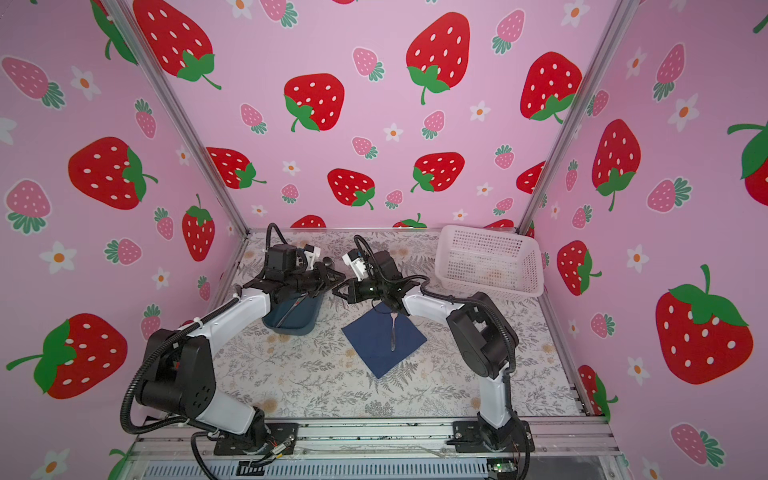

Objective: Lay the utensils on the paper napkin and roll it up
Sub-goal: 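Carry the spoon over the napkin with the left gripper while the right gripper withdraws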

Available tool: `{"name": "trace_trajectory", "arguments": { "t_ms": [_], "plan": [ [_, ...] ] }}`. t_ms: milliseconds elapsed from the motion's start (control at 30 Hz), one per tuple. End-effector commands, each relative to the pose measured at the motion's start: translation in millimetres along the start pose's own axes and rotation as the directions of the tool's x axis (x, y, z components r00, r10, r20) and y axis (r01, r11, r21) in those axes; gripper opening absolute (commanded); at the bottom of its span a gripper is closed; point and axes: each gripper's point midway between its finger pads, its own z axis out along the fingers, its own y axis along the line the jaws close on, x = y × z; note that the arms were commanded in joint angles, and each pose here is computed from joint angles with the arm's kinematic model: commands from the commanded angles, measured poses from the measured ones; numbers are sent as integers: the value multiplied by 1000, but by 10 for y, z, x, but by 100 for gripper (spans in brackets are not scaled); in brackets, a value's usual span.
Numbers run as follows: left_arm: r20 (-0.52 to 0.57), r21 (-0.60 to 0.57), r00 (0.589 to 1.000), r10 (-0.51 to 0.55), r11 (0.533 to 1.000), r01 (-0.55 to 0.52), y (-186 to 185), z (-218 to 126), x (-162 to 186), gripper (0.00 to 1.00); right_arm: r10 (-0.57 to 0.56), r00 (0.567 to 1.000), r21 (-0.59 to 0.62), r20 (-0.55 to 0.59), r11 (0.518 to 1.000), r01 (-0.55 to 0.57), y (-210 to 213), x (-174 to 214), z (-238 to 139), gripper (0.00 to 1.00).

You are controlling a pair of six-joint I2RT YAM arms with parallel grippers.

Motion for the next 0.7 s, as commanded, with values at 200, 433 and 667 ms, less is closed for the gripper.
{"name": "trace_trajectory", "arguments": {
  "t_ms": [200,433,667],
  "plan": [
    [106,-22,994,25,1000,-23,-142,-124,-80,8,-24,994,41,104,999,20,126,-213,-172,0],
    [102,-41,994,51,998,-47,-214,-69,-26,0,-24,994,58,110,998,18,113,-211,-198,1],
    [70,-120,993,99,989,-90,-187,-91,-35,0,-49,989,147,141,989,28,5,-200,-435,18]
  ]
}}
